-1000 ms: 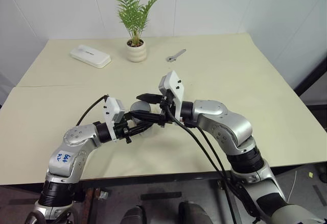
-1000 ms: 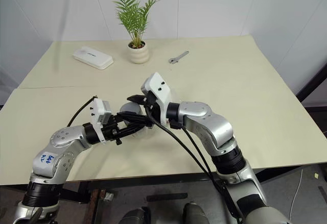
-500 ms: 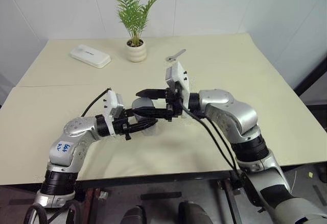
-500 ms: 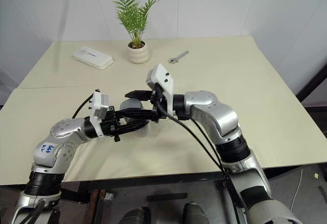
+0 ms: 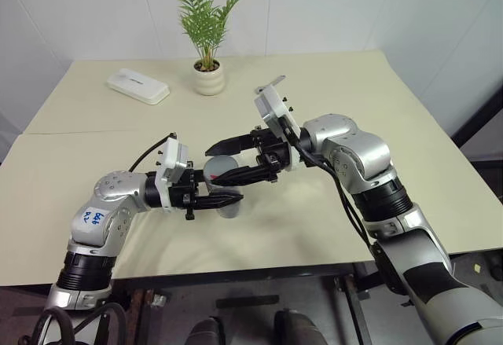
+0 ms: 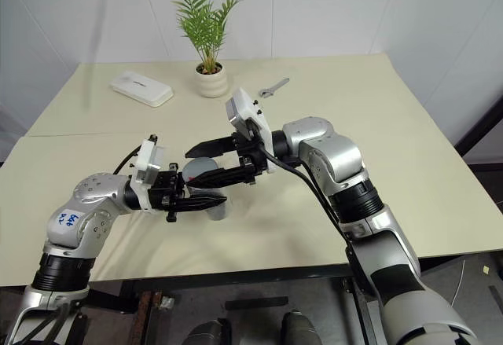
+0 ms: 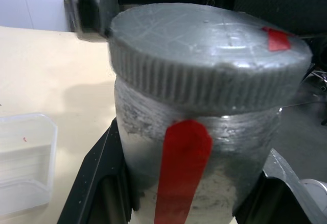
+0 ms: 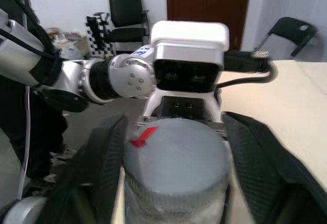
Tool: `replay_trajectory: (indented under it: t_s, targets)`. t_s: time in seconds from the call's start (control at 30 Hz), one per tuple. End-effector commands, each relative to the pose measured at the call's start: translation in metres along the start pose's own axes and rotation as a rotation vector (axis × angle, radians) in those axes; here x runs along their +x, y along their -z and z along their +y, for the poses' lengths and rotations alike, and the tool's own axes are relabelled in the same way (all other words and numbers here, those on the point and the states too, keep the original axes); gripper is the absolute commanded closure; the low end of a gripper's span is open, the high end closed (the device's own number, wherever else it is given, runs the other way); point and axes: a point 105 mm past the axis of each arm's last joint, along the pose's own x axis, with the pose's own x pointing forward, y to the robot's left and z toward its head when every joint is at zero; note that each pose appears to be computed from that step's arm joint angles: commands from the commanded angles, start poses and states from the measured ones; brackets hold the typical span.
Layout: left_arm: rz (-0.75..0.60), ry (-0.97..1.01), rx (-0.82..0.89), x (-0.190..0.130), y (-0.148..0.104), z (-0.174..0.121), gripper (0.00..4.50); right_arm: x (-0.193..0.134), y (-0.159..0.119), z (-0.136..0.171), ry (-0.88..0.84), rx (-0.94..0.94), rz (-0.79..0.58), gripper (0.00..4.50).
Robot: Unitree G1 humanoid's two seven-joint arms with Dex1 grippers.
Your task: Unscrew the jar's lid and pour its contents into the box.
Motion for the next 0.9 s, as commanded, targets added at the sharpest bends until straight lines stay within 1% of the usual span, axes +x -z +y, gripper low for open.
replay_trajectory:
  t_s: [0.03,0.1,0.23,0.4,0.5,0.6,0.9]
  targets:
    - [-0.026,-0.007,0.046,-0.007,-0.011,-0.003,2.59,-0.010,-0.026,-0.009,0.077,-0.068,-0.082,0.02]
    - [-0.020,-0.017,0.045,-0.009,-0.011,-0.003,2.59,-0.011,-0.031,-0.009,0.084,-0.078,-0.099,0.02]
    - [-0.006,-0.060,0.056,-0.012,-0.010,0.001,2.59,-0.009,-0.036,0.002,0.051,-0.082,-0.106,0.02]
    - [0.003,-0.105,0.068,-0.014,-0.011,0.007,2.59,0.014,-0.025,0.013,0.069,-0.069,-0.078,0.02]
    - [0.001,-0.107,0.068,-0.011,-0.012,0.007,2.59,0.027,-0.014,0.012,0.116,-0.060,-0.045,0.02]
    - [-0.001,-0.097,0.067,-0.007,-0.013,0.006,2.59,0.034,-0.008,0.008,0.153,-0.060,-0.025,0.02]
    - [-0.001,-0.081,0.061,-0.003,-0.013,0.002,2.59,0.039,-0.009,-0.004,0.202,-0.066,-0.024,0.02]
